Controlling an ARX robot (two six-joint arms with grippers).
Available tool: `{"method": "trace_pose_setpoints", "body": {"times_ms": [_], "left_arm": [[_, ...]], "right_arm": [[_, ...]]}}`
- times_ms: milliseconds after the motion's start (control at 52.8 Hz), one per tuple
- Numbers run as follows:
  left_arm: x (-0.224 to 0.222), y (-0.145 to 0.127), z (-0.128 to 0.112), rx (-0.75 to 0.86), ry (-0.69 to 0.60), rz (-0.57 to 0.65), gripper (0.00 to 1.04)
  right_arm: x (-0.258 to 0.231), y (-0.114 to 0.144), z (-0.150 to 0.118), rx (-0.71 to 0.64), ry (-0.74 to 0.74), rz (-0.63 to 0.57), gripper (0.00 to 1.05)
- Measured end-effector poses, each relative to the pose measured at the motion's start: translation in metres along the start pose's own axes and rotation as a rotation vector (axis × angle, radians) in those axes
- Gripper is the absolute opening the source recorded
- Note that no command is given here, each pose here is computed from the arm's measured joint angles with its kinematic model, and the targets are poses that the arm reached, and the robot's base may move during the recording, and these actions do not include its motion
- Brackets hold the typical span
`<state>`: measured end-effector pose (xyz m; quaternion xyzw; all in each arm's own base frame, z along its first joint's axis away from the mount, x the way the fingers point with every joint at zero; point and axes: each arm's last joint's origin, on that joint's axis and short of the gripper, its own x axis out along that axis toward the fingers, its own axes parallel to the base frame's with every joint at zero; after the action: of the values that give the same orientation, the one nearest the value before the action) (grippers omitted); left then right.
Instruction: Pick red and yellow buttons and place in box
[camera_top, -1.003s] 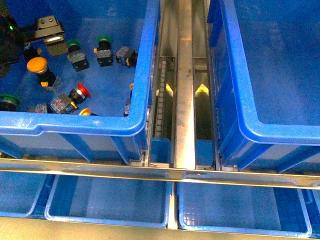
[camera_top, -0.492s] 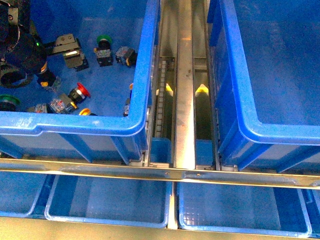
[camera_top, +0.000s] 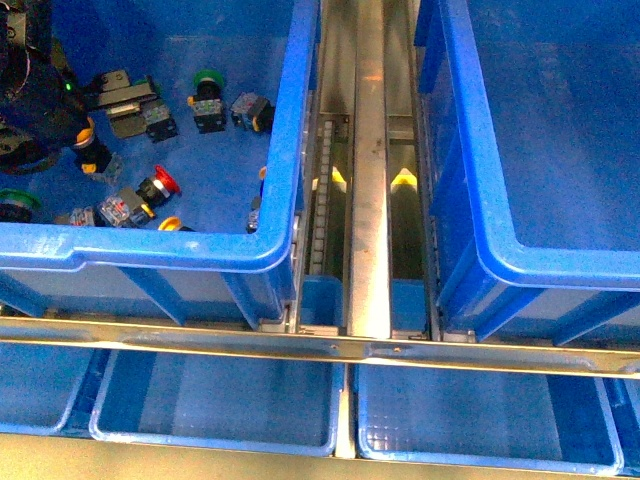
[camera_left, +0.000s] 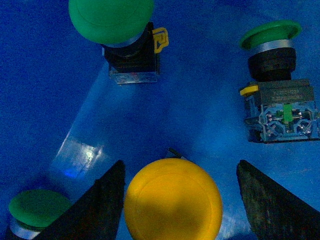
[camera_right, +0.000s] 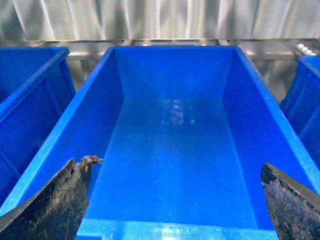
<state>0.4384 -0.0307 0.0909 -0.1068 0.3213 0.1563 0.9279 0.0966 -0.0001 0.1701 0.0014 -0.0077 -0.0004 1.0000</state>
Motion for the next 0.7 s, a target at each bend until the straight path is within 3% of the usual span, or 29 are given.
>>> {"method": "trace_pose_setpoints", "body": {"times_ms": [208,416,700], "left_arm": [[0.001,0.003,0.001,-0.002,0.001,0.002,0.35],[-0.007,0.008,0.0,-0.038,0.003,-0.033,0.35],[-0.078,0.025,0.024,-0.281,-0.049,-0.23,0.34]], "right_arm": [[0.0,0.0,0.0,0.0,-0.001,0.0,0.98],[0.0,0.0,0.0,0.0,0.0,0.0,0.98],[0.0,0.0,0.0,0.0,0.0,0.0,0.98]]}}
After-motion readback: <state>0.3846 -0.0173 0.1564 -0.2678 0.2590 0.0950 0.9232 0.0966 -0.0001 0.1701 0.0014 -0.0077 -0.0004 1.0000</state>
